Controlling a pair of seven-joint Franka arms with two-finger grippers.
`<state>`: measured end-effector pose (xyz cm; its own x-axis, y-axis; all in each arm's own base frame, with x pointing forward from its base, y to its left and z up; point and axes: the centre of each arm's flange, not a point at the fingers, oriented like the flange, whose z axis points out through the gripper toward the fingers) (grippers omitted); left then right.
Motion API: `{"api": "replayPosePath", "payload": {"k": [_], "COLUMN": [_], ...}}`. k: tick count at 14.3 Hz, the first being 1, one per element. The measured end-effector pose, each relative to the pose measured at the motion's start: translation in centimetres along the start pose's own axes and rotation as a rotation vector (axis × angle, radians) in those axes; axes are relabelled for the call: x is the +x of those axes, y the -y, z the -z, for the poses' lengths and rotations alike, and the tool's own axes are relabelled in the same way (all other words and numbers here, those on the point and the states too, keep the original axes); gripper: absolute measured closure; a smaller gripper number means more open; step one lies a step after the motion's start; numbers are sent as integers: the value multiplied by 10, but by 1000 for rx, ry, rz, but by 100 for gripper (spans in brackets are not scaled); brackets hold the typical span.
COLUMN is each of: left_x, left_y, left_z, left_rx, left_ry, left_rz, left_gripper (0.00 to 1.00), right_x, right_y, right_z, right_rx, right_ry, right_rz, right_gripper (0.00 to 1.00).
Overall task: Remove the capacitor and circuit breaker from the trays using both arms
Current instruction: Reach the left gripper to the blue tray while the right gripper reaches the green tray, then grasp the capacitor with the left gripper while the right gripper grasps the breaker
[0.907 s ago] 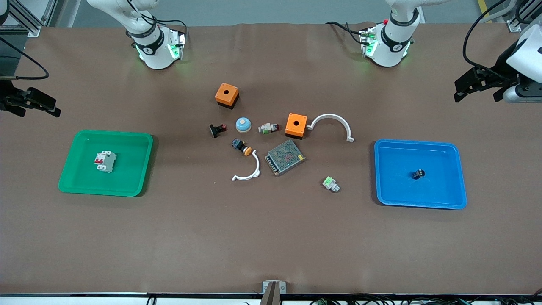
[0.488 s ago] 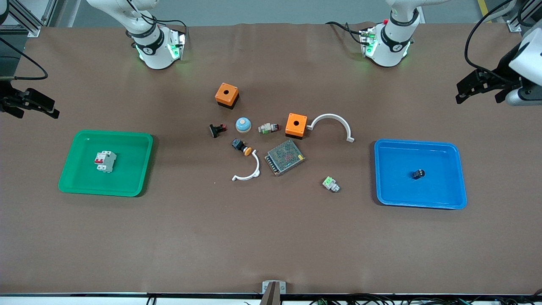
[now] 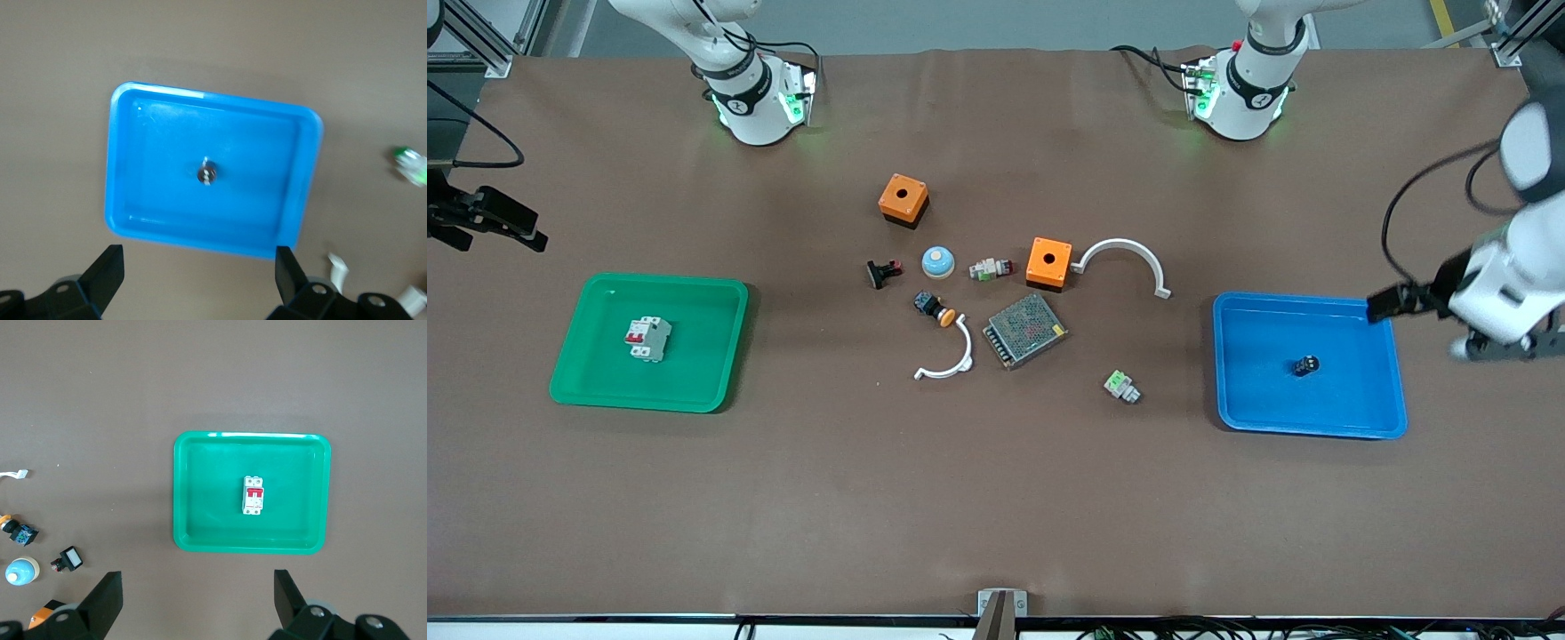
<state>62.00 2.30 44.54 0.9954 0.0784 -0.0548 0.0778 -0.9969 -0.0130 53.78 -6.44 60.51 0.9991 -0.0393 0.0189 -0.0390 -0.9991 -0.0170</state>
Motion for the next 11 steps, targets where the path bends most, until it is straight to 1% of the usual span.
{"api": "replayPosePath", "payload": {"k": [2, 4, 5, 7, 8, 9, 10, 11], "left_x": [13, 21, 23, 24, 23, 21, 19, 17], "left_y": [15, 16, 14, 12, 11, 10, 10, 9], "left_z": [-63, -114, -135, -172, -187, -200, -210, -218], "left_rx": [-14, -14, -15, -24, -28, -31, -33, -34], "left_ry": [14, 28, 28, 25, 34, 47, 63, 76], "left_rz": [19, 12, 6, 2, 1, 1, 0, 0], "left_gripper": [0, 0, 0, 2, 6, 6, 11, 11], "right_x": [10, 29, 39, 56, 62, 68, 72, 72], "right_y": [-9, -30, -44, -68, -75, -77, -78, -79], "right_z": [-16, -46, -68, -120, -143, -164, -185, -208], "right_rx": [-3, -10, -13, -15, -17, -19, -22, -25], "right_ry": [6, 13, 32, 89, 108, 114, 108, 98], "right_rz": [-16, -52, -73, -107, -114, -116, -117, -117], "right_gripper": [0, 0, 0, 0, 0, 0, 0, 0]}}
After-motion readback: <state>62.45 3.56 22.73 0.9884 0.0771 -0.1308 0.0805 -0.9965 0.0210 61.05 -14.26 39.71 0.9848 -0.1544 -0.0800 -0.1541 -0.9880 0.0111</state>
